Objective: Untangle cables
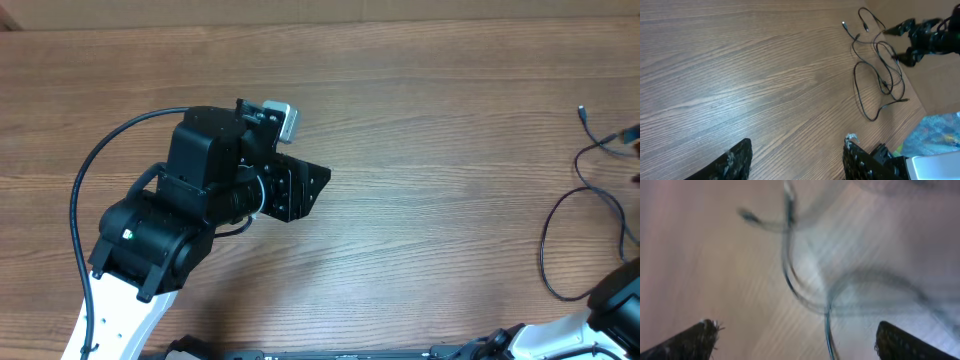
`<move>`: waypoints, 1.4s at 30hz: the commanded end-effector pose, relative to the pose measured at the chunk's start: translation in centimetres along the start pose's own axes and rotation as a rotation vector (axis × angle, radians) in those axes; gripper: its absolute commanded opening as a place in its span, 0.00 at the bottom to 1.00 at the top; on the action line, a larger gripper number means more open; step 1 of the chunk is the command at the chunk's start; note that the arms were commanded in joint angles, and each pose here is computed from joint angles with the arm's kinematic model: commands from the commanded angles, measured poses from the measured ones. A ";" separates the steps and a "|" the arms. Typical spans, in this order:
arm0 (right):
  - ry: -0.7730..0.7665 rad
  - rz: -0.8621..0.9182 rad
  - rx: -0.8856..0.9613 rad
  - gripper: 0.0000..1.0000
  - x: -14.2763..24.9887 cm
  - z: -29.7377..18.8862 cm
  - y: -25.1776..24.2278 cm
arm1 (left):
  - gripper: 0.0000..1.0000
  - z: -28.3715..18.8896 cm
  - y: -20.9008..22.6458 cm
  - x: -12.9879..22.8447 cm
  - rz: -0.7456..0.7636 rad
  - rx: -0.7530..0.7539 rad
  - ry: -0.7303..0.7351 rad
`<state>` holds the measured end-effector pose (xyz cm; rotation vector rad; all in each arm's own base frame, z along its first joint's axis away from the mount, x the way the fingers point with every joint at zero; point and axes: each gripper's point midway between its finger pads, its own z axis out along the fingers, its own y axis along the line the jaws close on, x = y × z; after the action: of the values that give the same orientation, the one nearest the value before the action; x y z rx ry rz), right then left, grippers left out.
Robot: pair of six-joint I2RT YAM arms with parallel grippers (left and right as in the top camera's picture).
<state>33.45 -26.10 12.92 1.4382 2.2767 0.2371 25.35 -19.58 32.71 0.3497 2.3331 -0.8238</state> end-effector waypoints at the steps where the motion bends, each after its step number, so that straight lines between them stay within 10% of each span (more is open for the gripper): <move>1: 0.048 0.152 0.138 1.00 2.5 -1.2 -2.1 | 0.58 0.0 -0.1 0.0 0.013 0.001 0.001; 19: 0.031 -0.014 0.217 1.00 15.6 -6.9 -3.5 | 0.58 -0.1 -1.7 0.1 0.019 0.087 0.012; 31: 0.038 -0.060 0.292 0.99 21.5 -0.5 -9.4 | 0.60 -0.2 -2.4 0.5 0.019 0.128 0.031; 34: 0.023 -0.062 0.303 0.87 21.7 0.3 -10.1 | 0.61 -0.2 -2.4 0.4 0.020 0.129 0.029; 36: 0.002 -0.063 0.295 0.58 21.4 0.6 -10.0 | 0.62 -0.2 -2.4 0.3 0.021 0.131 0.025; 42: -0.086 -0.076 0.232 0.58 19.4 1.2 -8.6 | 0.63 -0.2 -2.4 0.3 0.021 0.131 0.025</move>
<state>19.36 -12.18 3.39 1.4687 2.3717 -0.0879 24.25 -20.99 33.52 0.4157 2.3108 -0.9521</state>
